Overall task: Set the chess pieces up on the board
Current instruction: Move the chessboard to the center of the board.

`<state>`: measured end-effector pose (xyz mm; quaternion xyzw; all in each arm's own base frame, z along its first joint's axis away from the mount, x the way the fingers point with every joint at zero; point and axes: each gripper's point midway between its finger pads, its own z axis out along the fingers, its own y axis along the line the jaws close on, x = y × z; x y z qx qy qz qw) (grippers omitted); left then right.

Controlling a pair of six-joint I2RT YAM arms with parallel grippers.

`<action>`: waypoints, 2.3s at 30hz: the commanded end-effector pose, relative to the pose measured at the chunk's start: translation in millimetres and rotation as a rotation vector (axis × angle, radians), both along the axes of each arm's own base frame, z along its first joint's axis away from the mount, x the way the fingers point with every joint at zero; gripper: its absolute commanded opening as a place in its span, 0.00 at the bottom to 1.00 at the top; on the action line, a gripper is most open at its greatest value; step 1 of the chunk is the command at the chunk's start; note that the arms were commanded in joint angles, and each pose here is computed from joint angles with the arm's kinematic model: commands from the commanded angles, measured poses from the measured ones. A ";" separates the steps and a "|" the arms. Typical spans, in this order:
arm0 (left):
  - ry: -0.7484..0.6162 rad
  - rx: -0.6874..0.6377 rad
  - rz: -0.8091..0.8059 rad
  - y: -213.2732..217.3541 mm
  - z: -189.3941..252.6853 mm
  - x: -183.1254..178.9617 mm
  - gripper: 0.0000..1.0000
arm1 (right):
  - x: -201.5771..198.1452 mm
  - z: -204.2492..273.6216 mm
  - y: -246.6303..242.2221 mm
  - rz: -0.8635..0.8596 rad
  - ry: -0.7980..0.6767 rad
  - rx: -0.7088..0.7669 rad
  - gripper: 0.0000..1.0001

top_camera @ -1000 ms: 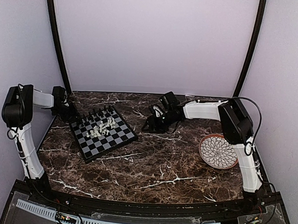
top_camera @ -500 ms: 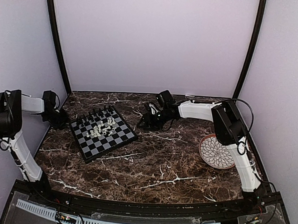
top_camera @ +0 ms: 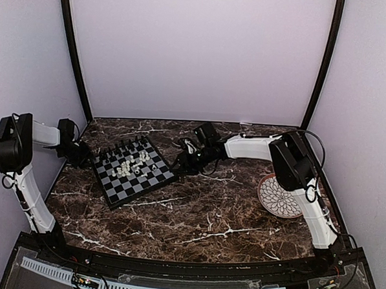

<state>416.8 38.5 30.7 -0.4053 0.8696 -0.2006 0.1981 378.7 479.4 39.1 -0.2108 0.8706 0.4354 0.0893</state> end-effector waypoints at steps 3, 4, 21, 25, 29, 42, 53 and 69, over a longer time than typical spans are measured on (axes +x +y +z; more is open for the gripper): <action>-0.040 0.034 0.045 10.6 8.7 16.4 0.41 | -14.9 -22.2 -9.7 0.006 0.041 -0.064 0.44; -0.044 0.035 0.054 12.0 9.2 18.3 0.44 | -15.1 -22.7 -10.2 0.006 0.041 -0.066 0.44; -0.015 -0.066 0.040 -5.5 -14.8 28.5 0.25 | -20.1 -23.8 -19.6 0.023 0.023 -0.108 0.37; -0.012 -0.088 -0.014 -23.4 -19.1 26.2 0.23 | -28.5 -26.8 -31.0 0.024 0.017 -0.137 0.36; -0.014 -0.110 -0.092 -47.4 -22.2 25.3 0.21 | -42.3 -29.2 -46.5 0.025 0.022 -0.162 0.35; 0.018 -0.135 -0.314 -122.9 -36.1 3.3 0.18 | -81.7 -21.2 -87.5 0.027 0.029 -0.221 0.33; 0.016 -0.177 -0.441 -188.0 -31.7 -10.1 0.18 | -132.1 -29.7 -139.0 0.035 0.073 -0.309 0.31; -0.139 -0.002 -0.488 -188.7 80.0 -2.8 0.50 | -157.6 28.7 -185.9 0.044 -0.028 -0.397 0.40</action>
